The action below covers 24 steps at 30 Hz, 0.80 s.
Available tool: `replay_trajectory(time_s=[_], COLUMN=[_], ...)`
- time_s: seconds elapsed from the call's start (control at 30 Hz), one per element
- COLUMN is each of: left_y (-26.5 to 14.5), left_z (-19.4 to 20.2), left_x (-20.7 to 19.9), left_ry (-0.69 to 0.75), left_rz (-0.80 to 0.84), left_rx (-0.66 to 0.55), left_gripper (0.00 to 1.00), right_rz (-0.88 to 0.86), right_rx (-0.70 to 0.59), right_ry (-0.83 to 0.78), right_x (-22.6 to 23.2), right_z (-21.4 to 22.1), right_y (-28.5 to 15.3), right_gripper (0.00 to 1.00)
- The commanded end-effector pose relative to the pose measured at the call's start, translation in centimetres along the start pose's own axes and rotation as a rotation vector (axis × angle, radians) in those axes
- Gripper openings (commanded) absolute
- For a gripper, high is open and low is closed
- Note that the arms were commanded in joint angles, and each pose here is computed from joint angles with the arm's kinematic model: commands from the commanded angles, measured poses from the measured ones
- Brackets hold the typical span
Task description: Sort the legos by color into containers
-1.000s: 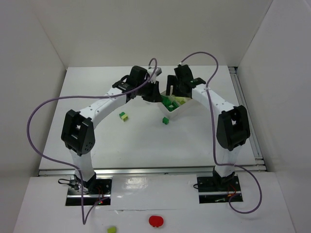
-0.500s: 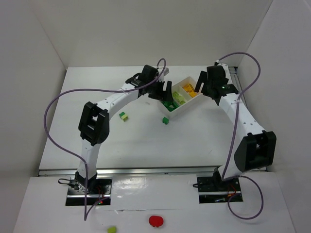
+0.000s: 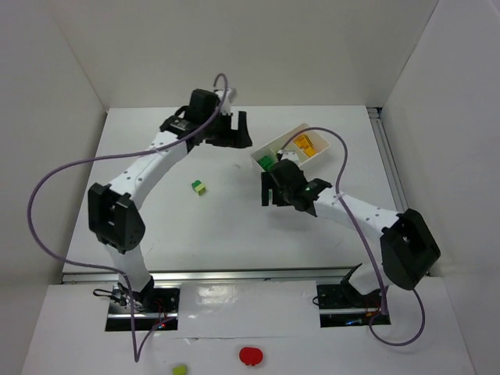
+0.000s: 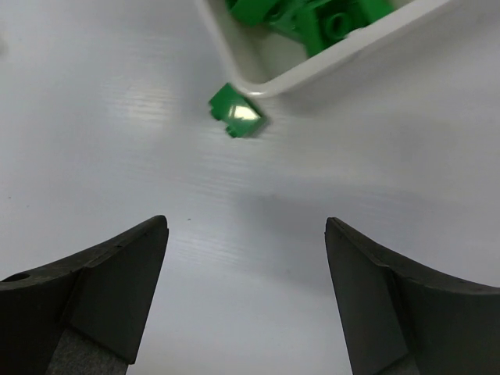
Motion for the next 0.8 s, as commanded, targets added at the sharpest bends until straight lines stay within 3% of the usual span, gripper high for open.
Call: replay_trajectory(time_s=[0.0,0.17,0.23,0.5,0.77], left_y=[-3.6,-6.5,-7.5,-7.8,-8.4], left_z=[-0.2,1.1,1.2,2.7,2.7], left_x=[3.5,6.4,7.0,8.7,9.1], left_ry=[-0.047,-0.152,-0.185,-0.24,-0.269], left_rz=[-0.125,-0.2,-0.216,-0.212,-0.22], left_rx=[-0.045,-0.067,-0.086,-0.049,-0.07], left_gripper=[1.0,1.0,1.0,1.0,1.0], right_rz=[-0.016,0.079,0.043,0.059,0.07], right_rx=[-0.137,-0.165,-0.203,-0.18,-0.147], right_ry=[0.101,0.19,0.217,0.217,0.203], right_x=[2.1,3.1,3.8,4.8,4.9], right_z=[-1.1,-0.5,-0.6,-0.2,0.2], right_y=[1.6,4.7,5.2,8.4,9.1], right_gripper=[0.87,0.83,0.82,0.78,0.59])
Point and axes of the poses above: each gripper's point midway between its finger pads, its own y axis out along the fingers, its own x axis along the line the jaws close on, z = x × y, the point moved 9 cm from there along -y, back along the fingers, and after that the axes turned 2 degrees about -y, right-handed, at the moved point
